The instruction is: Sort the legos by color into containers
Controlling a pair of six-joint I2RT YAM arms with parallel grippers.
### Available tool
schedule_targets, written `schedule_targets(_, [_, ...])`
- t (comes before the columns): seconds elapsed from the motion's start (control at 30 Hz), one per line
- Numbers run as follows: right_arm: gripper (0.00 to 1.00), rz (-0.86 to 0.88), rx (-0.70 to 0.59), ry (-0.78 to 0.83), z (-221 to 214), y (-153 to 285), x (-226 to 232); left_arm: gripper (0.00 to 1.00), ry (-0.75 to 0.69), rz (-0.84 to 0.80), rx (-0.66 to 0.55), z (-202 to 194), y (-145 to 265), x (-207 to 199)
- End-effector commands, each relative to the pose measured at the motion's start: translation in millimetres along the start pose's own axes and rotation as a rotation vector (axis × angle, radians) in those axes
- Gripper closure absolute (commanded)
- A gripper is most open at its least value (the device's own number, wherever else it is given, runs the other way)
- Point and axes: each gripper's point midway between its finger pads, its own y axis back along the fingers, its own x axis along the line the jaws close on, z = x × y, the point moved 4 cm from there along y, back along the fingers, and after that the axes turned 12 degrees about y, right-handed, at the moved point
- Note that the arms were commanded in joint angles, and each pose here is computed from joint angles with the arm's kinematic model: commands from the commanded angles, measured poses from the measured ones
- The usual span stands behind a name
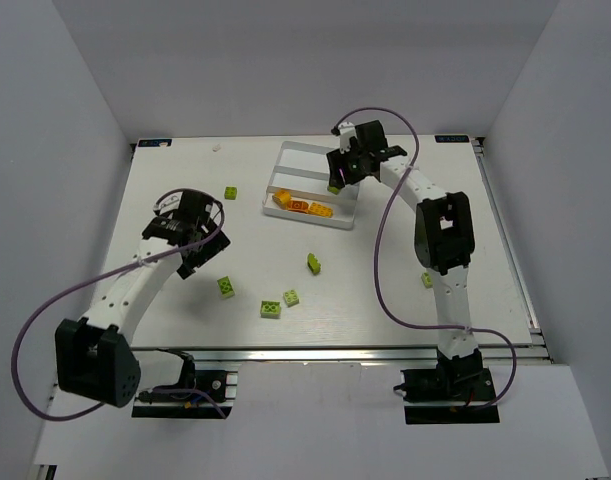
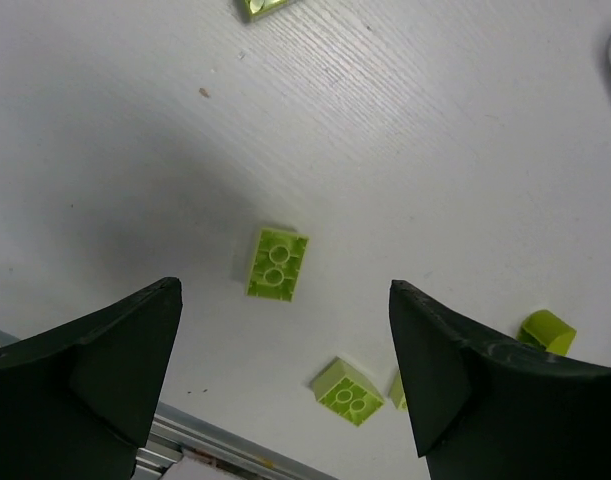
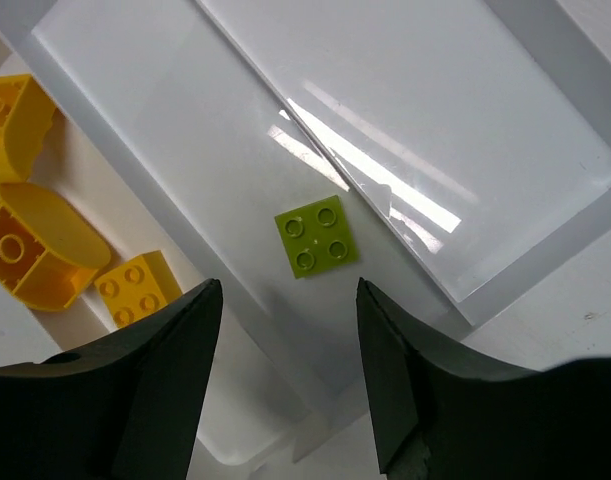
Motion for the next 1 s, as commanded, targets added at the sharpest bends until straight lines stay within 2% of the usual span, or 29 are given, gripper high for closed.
schedule_targets(0.0, [0.38,-0.023,-0.175,0.046,58.9,56.3,-13.1,0.06,0.003,0.015,-0.047,22.6,-8.3,-16.5])
schedule_targets(0.07, [0.47,0.086,-0.232,0.097,66.4,76.0,-3.1,0.08,0.007,0.047,-0.032,30.5,-23.0,-21.1])
schedule_targets(0.1, [0.73,0.124,-0.267,0.153,66.9,97.1,-1.1,0.13,0.009,0.056,-0.023,32.4,-28.5,-22.3])
schedule_targets(0.13, [0.8,0.253,-0.328,0.184,66.3,110.2,12.5,0.16,0.017,0.057,-0.011,37.5,-36.0,-23.0])
schedule_targets(0.2, [0.83,0.357,-0.384,0.252,55.1,133.7,32.6,0.26,0.02,0.084,0.017,42.4,-51.6,-24.4])
schedule_targets(0.23, [0.75,0.424,-0.417,0.26,50.5,144.0,39.8,0.27,0.028,0.084,0.031,48.6,-57.5,-23.1])
schedule_targets(0.27, [0.46,0.463,-0.432,0.272,46.1,151.1,46.8,0.27,0.026,0.1,0.056,48.8,-67.9,-22.9])
schedule_targets(0.3, [0.37,0.486,-0.45,0.309,44.9,161.5,54.1,0.27,0.027,0.093,0.061,54.4,-71.6,-25.9])
schedule_targets(0.37, [0.24,0.561,-0.425,0.281,25.6,165.9,69.5,0.2,-0.005,0.067,0.097,62.8,-80.3,-28.3])
schedule_targets(0.4, [0.22,0.568,-0.432,0.291,23.5,174.9,73.3,0.16,-0.077,0.07,0.12,64.2,-90.2,-27.4])
schedule_targets(0.43, [0.22,0.581,-0.406,0.268,11.2,173.2,78.7,0.12,-0.125,0.006,0.135,69.5,-89.4,-41.4])
schedule_targets(0.53, [0.22,0.59,-0.391,0.245,-3.6,180.3,87.2,0.09,-0.301,-0.005,0.158,82.7,-99.3,-46.5])
schedule_targets(0.6, [0.22,0.584,-0.406,0.256,-4.6,186.1,91.4,0.09,-0.409,0.054,0.168,89.3,-105.4,-40.2])
schedule_targets(0.73, [0.22,0.557,-0.412,0.236,-10.8,189.1,90.0,0.09,-0.533,0.147,0.204,92.5,-118.6,-27.8])
schedule_targets(0.97, [0.22,0.546,-0.409,0.213,-12.0,191.2,83.5,0.12,-0.645,0.184,0.196,90.7,-126.8,-22.3])
